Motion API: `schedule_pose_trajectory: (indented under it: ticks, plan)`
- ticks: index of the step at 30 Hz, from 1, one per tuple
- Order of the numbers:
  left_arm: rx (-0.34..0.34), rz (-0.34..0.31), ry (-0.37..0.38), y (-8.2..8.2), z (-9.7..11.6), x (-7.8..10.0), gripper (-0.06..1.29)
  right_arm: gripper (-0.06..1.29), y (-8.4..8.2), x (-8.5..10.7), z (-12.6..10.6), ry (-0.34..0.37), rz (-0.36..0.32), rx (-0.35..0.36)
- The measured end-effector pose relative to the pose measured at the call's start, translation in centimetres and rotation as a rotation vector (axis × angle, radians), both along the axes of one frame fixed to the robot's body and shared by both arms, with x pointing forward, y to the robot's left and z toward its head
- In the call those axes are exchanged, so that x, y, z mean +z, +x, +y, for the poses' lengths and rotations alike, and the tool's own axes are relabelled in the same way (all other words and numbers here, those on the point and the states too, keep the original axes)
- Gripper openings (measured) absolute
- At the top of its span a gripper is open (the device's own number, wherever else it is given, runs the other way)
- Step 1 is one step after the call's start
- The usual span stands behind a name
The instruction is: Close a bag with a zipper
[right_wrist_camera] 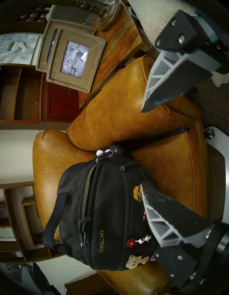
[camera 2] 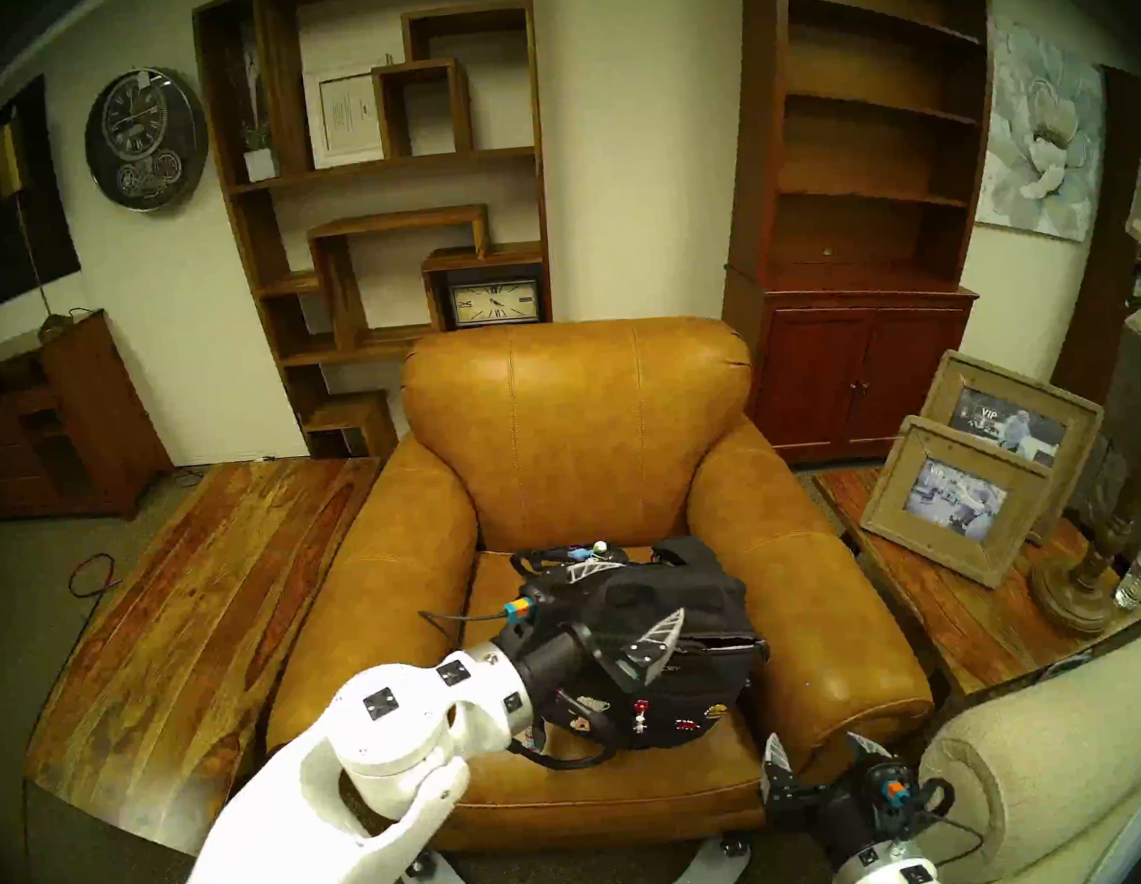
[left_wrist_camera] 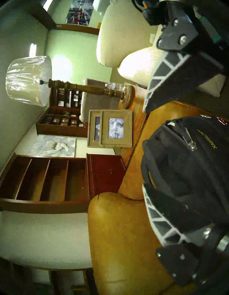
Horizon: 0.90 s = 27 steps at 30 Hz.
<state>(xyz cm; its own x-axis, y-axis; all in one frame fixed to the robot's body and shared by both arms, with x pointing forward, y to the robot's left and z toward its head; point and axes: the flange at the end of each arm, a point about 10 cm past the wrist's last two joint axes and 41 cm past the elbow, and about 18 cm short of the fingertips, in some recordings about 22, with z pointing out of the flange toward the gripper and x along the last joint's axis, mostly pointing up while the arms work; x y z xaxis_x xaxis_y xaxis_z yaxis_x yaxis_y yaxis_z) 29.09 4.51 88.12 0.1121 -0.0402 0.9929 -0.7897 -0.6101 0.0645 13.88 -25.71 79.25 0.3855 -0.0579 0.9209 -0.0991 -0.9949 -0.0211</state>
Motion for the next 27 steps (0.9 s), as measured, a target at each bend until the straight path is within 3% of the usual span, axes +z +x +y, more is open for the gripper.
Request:
schedule_pose_trajectory:
  ticks: [2, 12, 18, 27]
  plan:
    - [0.014, 0.009, 0.001, -0.1, 1.9, -0.2, 1.20, 1.24, 0.0, 0.0, 0.0, 0.000, 0.000, 0.000]
    - [0.033, 0.062, 0.037, -1.2, 7.5, -2.5, 1.20, 1.24, 0.0, 0.0, 0.0, 0.000, 0.000, 0.000]
    - [0.070, 0.062, 0.045, -1.7, 10.9, -4.0, 1.20, 1.24, 0.0, 0.0, 0.1, 0.001, 0.000, 0.003]
    - [0.147, 0.055, 0.049, -2.0, 15.8, -6.8, 1.20, 1.24, -0.1, 0.4, 3.1, 0.049, 0.025, 0.066]
